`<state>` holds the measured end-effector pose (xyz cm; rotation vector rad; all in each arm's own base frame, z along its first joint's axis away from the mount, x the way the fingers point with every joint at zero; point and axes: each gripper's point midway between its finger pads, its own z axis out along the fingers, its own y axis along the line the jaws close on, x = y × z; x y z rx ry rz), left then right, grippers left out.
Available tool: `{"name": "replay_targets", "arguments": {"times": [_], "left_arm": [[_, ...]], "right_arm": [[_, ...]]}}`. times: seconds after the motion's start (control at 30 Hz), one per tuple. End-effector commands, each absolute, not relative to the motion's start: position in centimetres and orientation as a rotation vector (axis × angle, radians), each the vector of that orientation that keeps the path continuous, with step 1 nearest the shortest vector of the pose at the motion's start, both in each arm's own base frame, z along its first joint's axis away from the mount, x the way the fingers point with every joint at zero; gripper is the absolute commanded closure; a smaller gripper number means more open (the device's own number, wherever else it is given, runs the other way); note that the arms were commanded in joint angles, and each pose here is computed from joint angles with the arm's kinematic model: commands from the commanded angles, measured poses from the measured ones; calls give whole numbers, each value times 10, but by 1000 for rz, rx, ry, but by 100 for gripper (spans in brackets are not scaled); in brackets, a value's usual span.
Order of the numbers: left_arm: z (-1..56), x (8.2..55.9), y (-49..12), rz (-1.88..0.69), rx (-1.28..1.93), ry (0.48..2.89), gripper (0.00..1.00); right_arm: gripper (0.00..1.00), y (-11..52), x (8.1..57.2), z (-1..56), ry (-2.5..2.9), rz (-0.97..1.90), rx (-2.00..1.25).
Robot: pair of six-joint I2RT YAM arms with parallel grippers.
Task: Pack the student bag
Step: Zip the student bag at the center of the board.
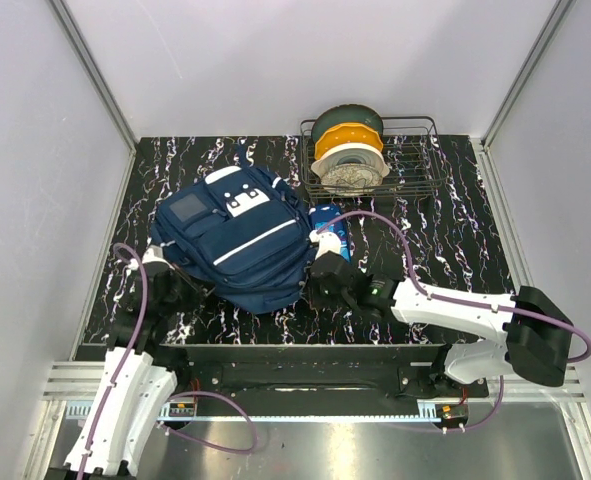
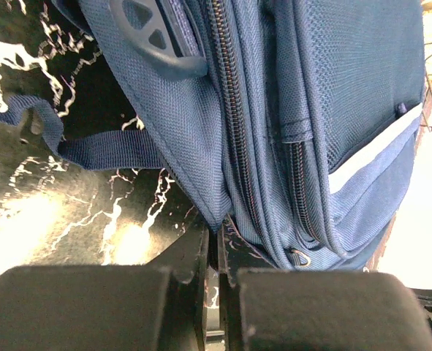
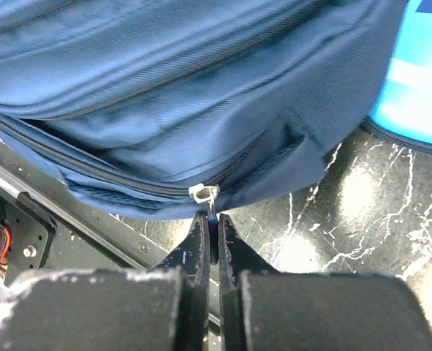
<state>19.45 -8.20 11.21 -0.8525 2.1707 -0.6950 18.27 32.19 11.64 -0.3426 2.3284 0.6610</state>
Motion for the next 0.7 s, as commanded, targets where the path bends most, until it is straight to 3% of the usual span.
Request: {"name": "replay_targets", "arguments": {"times": [0.0,0.23,0.27,0.37,0.43,0.47,0.53,0.67], "left_arm": [[177,218,-39,-514,-767,1975,100],[183,223,-41,-625,-771,1982,100],[184,223,-42,-636,-765,1982,95],[191,223,-46,-667,-742,1971,41],[203,223,-49,-686,-720,1947,25],[208,221,-52,-709,-707,1940,8],[215,217,-58,-753,-705,1940,1],[213,198,-77,-898,-723,1928,1]], "right_arm": [[100,281,202,94,2379,444,-308],[100,271,229,91,2374,423,-240],[100,273,229,94,2365,435,-261],[100,291,229,109,2314,535,-352],[100,298,229,117,2295,572,-372],[100,301,229,119,2295,588,-381],[100,307,229,122,2295,608,-399],[100,317,226,122,2301,658,-421]]}}
